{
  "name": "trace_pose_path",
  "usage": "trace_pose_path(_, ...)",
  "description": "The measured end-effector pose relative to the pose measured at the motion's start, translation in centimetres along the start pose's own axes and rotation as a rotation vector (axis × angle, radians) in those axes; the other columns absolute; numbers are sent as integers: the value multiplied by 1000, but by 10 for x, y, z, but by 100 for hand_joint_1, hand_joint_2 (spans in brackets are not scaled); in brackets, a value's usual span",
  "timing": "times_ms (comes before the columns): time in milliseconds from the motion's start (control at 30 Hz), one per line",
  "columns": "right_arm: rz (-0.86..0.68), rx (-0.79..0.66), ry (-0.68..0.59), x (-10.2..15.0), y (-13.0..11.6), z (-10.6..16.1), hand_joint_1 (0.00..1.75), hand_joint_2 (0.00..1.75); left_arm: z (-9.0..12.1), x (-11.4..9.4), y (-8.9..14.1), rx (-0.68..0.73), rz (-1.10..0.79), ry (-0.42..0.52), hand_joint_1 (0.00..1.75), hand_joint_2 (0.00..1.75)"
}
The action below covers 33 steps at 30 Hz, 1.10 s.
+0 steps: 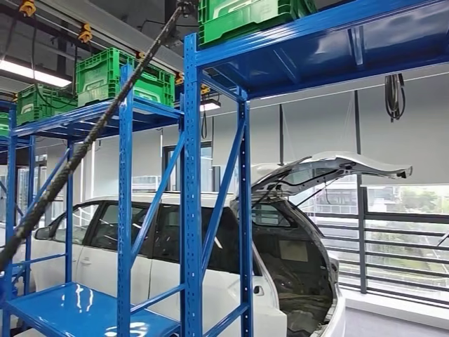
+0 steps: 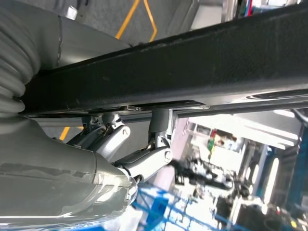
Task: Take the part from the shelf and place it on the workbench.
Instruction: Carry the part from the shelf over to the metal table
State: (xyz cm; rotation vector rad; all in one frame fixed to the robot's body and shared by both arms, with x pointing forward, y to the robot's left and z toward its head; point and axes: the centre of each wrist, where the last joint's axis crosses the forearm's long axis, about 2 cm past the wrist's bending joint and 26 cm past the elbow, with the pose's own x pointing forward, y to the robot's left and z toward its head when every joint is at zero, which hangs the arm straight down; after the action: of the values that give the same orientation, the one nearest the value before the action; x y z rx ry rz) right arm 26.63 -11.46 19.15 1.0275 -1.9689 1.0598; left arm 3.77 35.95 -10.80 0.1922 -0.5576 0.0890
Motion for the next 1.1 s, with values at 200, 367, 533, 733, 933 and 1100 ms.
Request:
trace_pose_path(200, -3, -10, 16, -1, 4, 5, 175, 175, 0, 1, -6, -16, 1, -5, 0, 175)
trace_pose_path(367, -9, -32, 40, 0, 14, 8, 175, 175, 4, -7, -12, -31, 0, 35, 0, 175)
trace_pose_path(533, -17, -30, 54, -2, 21, 10, 175, 175, 5, -8, -14, -32, 3, 29, 0, 175)
trace_pose_path(733, 13, -18, 44, 1, 16, 4, 175, 175, 4, -7, -14, -23, 24, -1, 0, 175)
trace_pose_path(933, 55, -9, 29, 5, 3, -2, 175, 175, 3, -5, -12, -14, 45, -19, 0, 175)
trace_pose_path(1100, 59, -4, 43, 2, -3, 1, 175, 175, 1, -1, -12, -7, 55, -20, 0, 175)
